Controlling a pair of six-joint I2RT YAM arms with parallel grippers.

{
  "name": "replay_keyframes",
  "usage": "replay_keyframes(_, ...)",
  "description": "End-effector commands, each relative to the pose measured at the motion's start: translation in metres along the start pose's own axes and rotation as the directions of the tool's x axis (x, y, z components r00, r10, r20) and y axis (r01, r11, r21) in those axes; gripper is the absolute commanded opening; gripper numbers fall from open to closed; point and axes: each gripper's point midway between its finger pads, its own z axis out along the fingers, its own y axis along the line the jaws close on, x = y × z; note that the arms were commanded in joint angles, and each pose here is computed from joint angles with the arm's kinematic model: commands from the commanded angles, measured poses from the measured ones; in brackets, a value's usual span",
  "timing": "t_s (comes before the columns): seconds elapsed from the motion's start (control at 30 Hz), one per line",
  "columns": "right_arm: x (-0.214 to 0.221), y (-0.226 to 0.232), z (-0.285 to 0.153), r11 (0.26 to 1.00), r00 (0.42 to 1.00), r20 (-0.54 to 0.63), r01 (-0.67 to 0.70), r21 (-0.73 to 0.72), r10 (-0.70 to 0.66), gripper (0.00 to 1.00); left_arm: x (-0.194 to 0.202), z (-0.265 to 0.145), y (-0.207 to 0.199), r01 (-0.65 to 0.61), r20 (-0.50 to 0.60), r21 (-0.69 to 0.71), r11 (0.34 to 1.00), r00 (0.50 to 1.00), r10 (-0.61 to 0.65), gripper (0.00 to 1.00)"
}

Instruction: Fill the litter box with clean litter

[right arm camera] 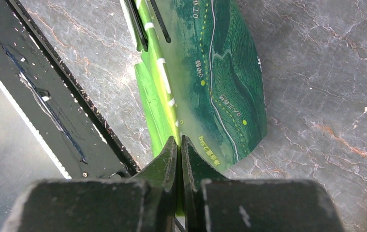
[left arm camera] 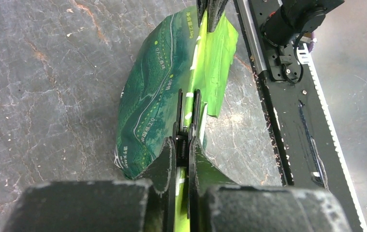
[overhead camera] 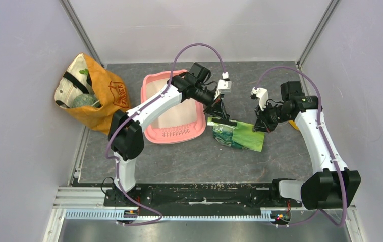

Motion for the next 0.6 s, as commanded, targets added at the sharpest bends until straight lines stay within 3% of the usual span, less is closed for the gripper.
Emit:
replay_keyframes(0.0, -0.005, -0.007, 0.003, 1.000, 1.000, 0.017, -0.002, 0.021, 0.001, 0.00, -0.030, -0.014, -0.002, -0.072, 0.030, -0.058, 0.996, 0.997, 0.074, 0.02)
replay_keyframes(0.2, -0.006, -0.009, 0.004, 0.999, 0.999, 0.027, -0.018, 0.038, 0.017, 0.00, -0.071, -0.044, 0.011, -0.146, 0.077, -0.228, 0.963, 0.983, 0.168, 0.02)
replay_keyframes(0.33, -0.009, -0.013, 0.004, 0.997, 0.998, 0.034, -0.045, 0.057, 0.043, 0.00, -0.098, -0.068, -0.003, -0.203, 0.099, -0.297, 0.933, 0.965, 0.242, 0.02)
replay_keyframes(0.43, -0.015, -0.021, 0.003, 0.992, 0.995, 0.052, -0.091, 0.089, 0.086, 0.00, -0.094, -0.078, -0.022, -0.217, 0.090, -0.312, 0.925, 0.963, 0.256, 0.02)
replay_keyframes(0.57, -0.028, -0.034, -0.001, 0.977, 0.986, 0.078, -0.156, 0.146, 0.146, 0.00, -0.040, -0.067, -0.065, -0.222, -0.007, -0.255, 0.941, 0.974, 0.228, 0.02)
